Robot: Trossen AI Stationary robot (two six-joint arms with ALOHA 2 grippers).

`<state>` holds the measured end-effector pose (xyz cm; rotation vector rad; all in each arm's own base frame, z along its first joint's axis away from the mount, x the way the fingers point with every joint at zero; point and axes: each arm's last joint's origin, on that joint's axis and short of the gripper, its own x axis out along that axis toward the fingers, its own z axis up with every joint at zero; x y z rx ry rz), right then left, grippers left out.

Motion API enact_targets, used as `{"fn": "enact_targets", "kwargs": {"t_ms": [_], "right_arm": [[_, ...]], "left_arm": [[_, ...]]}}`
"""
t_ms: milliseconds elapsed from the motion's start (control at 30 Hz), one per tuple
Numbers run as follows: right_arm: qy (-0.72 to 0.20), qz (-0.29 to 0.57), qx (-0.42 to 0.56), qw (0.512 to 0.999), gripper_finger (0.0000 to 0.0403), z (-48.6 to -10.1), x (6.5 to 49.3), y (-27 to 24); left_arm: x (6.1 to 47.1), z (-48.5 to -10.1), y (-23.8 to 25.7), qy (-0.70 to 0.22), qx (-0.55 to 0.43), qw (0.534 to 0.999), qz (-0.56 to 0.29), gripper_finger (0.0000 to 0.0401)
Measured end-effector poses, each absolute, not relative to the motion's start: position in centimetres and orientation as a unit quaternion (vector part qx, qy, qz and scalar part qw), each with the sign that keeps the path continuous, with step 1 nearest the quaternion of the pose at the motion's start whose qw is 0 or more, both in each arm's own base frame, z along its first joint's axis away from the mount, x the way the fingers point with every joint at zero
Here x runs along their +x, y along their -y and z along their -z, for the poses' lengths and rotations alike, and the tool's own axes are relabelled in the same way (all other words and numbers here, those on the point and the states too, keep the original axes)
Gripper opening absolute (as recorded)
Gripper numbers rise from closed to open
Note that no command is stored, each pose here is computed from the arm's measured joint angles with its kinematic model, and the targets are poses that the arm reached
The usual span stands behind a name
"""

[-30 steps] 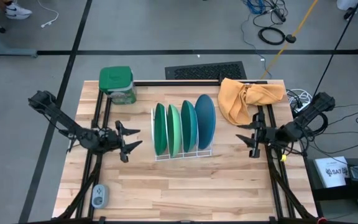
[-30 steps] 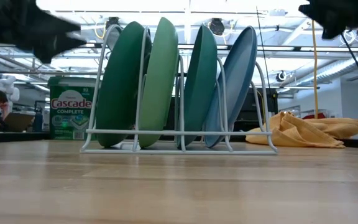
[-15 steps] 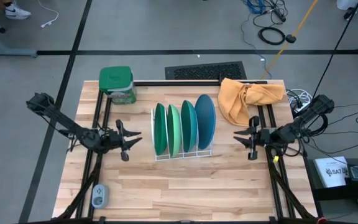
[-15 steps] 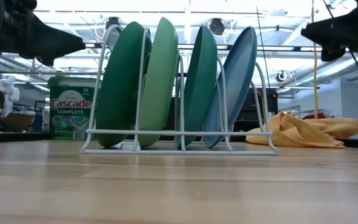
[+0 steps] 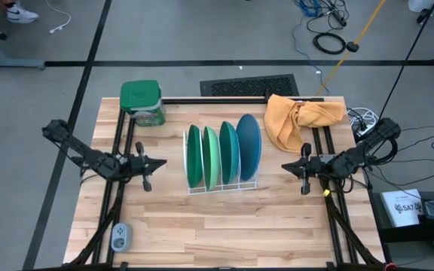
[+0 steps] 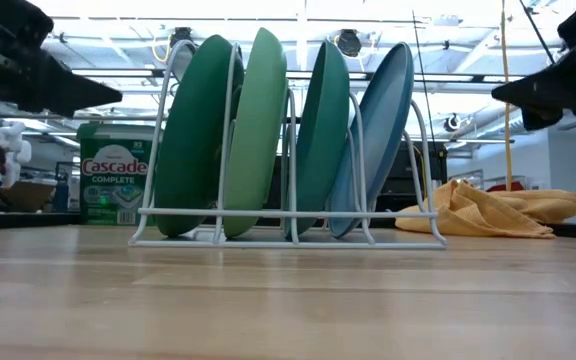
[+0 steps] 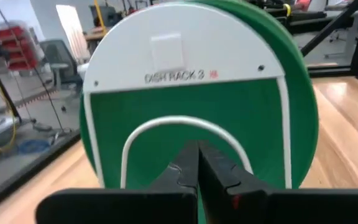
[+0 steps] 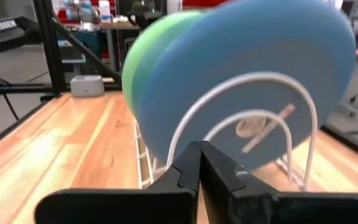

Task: Sort dishes
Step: Return to Home Position

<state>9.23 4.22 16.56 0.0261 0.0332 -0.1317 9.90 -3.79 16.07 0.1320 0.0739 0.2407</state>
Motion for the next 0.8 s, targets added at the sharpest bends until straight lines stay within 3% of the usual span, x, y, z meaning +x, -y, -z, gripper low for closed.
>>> {"fn": "enact_targets", "kwargs": {"t_ms": [200,433,800], "right_arm": [[-0.023,0.066,0.045,0.997,0.0005,-16.36,9.17,-4.18],[-0.021,0.066,0.048,0.996,0.0004,-16.4,9.17,-4.19],[-0.02,0.066,0.049,0.996,0.0004,-16.43,9.17,-4.19]], "left_arm": [[9.28,-16.1,3.38,-0.03,0.051,0.99,-0.125,0.0001],[9.03,-16.0,2.78,-0.037,0.062,0.971,-0.228,0.0001],[9.04,-16.02,2.79,-0.036,0.061,0.971,-0.227,0.0]]}}
